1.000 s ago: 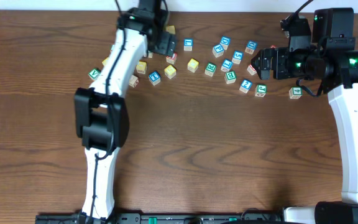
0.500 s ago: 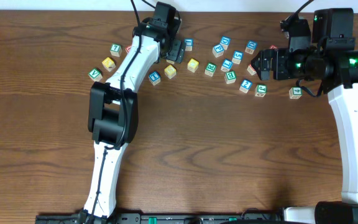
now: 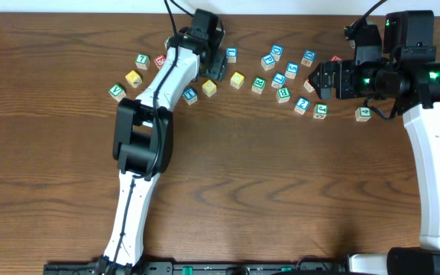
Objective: Spell out AI2
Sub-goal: 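Lower the left gripper and grasp the red A block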
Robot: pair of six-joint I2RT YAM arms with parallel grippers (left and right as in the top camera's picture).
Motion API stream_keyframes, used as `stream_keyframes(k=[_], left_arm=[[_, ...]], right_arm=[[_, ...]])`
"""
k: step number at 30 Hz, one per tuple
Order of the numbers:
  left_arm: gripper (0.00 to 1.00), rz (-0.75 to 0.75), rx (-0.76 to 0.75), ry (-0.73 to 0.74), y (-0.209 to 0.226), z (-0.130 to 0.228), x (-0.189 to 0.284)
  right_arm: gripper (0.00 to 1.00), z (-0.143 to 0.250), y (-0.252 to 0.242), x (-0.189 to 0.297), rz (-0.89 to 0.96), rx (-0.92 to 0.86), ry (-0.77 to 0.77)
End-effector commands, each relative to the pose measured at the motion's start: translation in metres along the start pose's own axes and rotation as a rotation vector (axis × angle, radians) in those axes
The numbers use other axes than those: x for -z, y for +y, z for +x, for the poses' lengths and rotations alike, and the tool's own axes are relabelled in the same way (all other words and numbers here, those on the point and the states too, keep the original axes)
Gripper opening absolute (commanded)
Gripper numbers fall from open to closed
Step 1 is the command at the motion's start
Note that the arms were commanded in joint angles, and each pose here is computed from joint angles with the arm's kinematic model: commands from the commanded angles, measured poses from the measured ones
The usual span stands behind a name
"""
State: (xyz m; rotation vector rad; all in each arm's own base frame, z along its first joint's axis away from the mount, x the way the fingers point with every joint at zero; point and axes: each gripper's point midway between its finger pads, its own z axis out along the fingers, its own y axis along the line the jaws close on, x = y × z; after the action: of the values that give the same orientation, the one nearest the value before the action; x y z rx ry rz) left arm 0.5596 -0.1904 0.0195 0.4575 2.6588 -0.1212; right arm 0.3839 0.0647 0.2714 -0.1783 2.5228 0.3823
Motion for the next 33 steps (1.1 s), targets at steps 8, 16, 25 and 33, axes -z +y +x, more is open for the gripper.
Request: stream_keyframes(k=[8,16,25,33], left_arm=[[0.45,-0.005,0.026,-0.01,-0.004,-0.002,-0.008],[0.34,-0.005,0.026,-0.016,-0.004,-0.004,-0.005],[0.29,-0.004,0.033,-0.085,-0.004,-0.027,0.031],[0.28,-0.011,0.06,-0.152,-0.003,-0.046,0.096]], right_arm=[[0.99,-0.003,0.004,0.004,-0.002,0.021,-0.01],[0.99,-0.003,0.004,0.004,-0.002,0.021,-0.011],[0.99,-0.003,0.004,0.004,-0.002,0.021,-0.01],[0.99,-0.003,0.004,0.004,-0.002,0.021,-0.011]])
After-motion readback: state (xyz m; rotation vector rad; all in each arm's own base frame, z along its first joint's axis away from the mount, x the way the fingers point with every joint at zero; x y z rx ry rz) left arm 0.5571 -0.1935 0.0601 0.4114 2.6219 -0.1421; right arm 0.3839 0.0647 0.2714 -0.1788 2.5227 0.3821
